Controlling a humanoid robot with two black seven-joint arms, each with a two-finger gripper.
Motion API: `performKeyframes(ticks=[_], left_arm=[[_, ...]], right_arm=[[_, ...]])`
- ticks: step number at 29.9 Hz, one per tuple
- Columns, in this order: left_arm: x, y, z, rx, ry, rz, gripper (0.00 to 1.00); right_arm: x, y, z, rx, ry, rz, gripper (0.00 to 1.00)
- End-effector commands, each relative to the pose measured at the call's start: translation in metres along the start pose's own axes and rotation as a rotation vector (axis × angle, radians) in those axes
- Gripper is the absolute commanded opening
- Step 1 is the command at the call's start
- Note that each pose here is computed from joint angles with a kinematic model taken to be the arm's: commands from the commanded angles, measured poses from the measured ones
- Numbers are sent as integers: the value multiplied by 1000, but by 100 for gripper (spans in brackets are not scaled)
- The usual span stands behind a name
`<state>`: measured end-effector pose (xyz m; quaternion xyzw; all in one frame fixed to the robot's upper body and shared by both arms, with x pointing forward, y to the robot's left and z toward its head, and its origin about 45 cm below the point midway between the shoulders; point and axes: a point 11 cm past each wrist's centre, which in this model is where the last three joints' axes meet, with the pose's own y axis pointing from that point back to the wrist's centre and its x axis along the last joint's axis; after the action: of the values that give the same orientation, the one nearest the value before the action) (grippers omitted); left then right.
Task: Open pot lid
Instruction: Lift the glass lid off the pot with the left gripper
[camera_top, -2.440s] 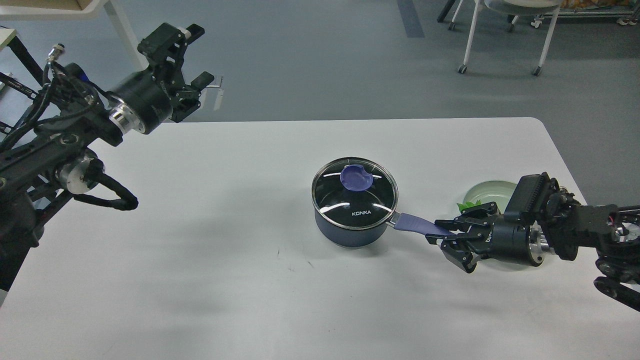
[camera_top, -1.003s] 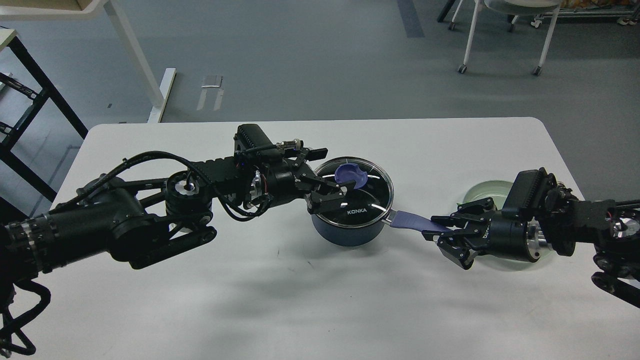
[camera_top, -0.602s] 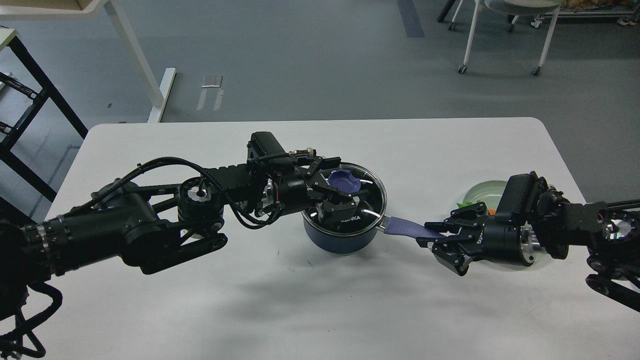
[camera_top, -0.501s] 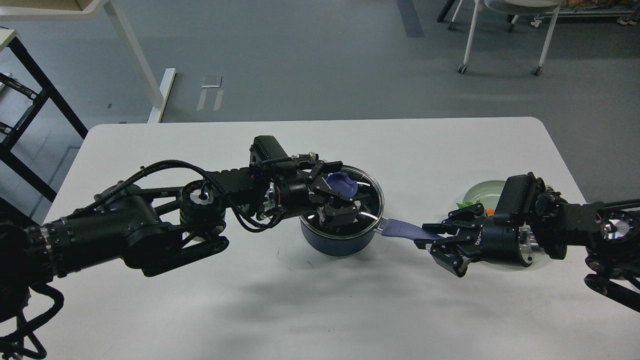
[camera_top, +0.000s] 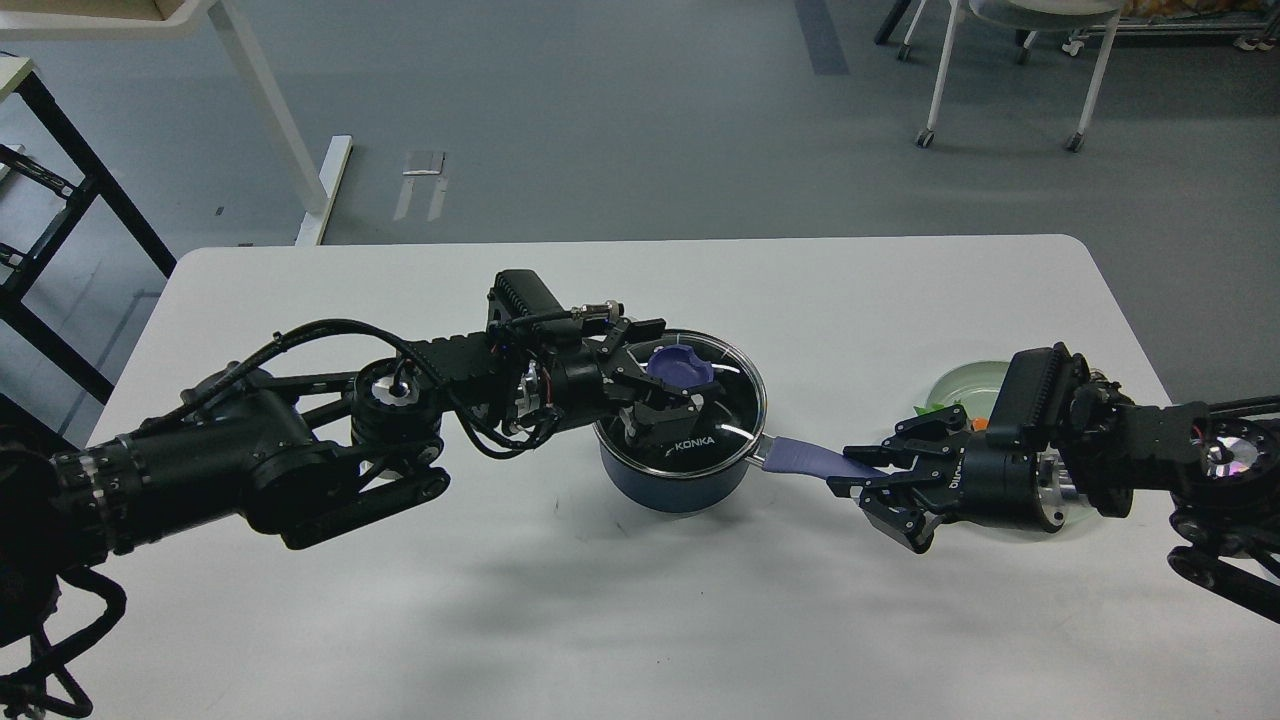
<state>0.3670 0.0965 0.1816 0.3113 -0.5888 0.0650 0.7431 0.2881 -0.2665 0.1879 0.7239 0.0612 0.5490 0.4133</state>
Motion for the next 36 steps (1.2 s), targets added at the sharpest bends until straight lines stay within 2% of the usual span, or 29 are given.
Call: performKeyframes(ticks=[1,3,5,6,18,24,29,33,36], left_arm=[[-2,0,1,-2,3,-1,93],[-4,0,1,-2,7,-4,89],[-6,1,1,-3,8,-7,76],[-7,1,2,-4,10,-10,74],[-14,2,4,-9,11,-29,55],[-1,6,-2,1,19,6,54],[24,27,-30,64,36,39,53],[26,68,-64,154,40,30,53],[10,108,-81,186,44,-12,53]], right_arm=[[0,0,0,-2,-1,-1,23],[0,0,0,-2,-1,-1,23],[0,0,1,-2,-1,0,23],[0,0,1,-3,-1,0,23],[-1,0,1,-3,-3,-1,23],[0,1,2,-6,-2,-2,23],[-1,1,2,-7,-2,-2,23],[-1,1,3,-10,-3,-4,23],[-1,2,4,-11,-3,-4,23]])
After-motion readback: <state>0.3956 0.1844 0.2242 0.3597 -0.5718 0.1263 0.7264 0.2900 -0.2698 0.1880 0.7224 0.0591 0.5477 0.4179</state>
